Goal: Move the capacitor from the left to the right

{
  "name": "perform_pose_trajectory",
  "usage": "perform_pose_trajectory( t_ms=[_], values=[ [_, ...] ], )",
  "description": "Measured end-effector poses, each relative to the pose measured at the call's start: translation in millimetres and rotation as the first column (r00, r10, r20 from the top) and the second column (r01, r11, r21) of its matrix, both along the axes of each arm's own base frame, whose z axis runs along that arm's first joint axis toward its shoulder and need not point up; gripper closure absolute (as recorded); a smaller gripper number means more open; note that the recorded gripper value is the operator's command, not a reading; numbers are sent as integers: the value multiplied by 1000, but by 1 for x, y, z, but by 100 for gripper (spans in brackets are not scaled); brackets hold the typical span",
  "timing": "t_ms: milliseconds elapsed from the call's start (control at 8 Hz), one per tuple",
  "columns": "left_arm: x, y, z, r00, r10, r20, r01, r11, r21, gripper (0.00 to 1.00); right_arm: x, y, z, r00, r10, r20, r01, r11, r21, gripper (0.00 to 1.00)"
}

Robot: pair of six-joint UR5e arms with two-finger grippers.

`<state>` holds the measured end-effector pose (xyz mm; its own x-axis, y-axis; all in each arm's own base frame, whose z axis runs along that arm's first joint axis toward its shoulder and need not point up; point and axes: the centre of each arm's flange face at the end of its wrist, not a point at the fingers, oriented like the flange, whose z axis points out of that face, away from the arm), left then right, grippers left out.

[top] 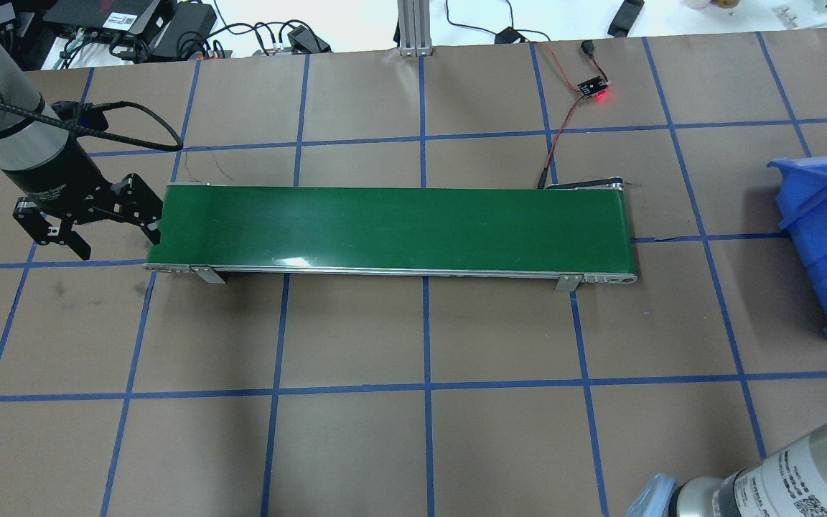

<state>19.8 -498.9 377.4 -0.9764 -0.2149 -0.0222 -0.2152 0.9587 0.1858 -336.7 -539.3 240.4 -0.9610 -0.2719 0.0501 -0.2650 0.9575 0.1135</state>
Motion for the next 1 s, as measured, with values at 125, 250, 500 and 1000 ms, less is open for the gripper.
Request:
perform_pose_trajectory(
  t_ms=[125, 250, 500, 1000],
  values=[
    [0, -1, -1, 1000, 0, 0, 0, 1000, -1, 0, -1, 1, -4, 1000, -2, 1, 2, 1000, 4, 23],
    [0, -1, -2, 1000, 0, -1, 0, 1000, 0, 0, -2, 2, -4, 1000, -3, 1, 3, 1000, 4, 9],
    [1, -1, -2, 1000, 0, 0, 0, 1000, 1, 0, -1, 2, 0, 1000, 9, 5, -9, 1000, -6, 0],
    [1, 0, -1, 1000, 0, 2, 0, 1000, -3, 0, 12, 16, 85, 997, 70, -42, -73, 993, -87, 0]
  ],
)
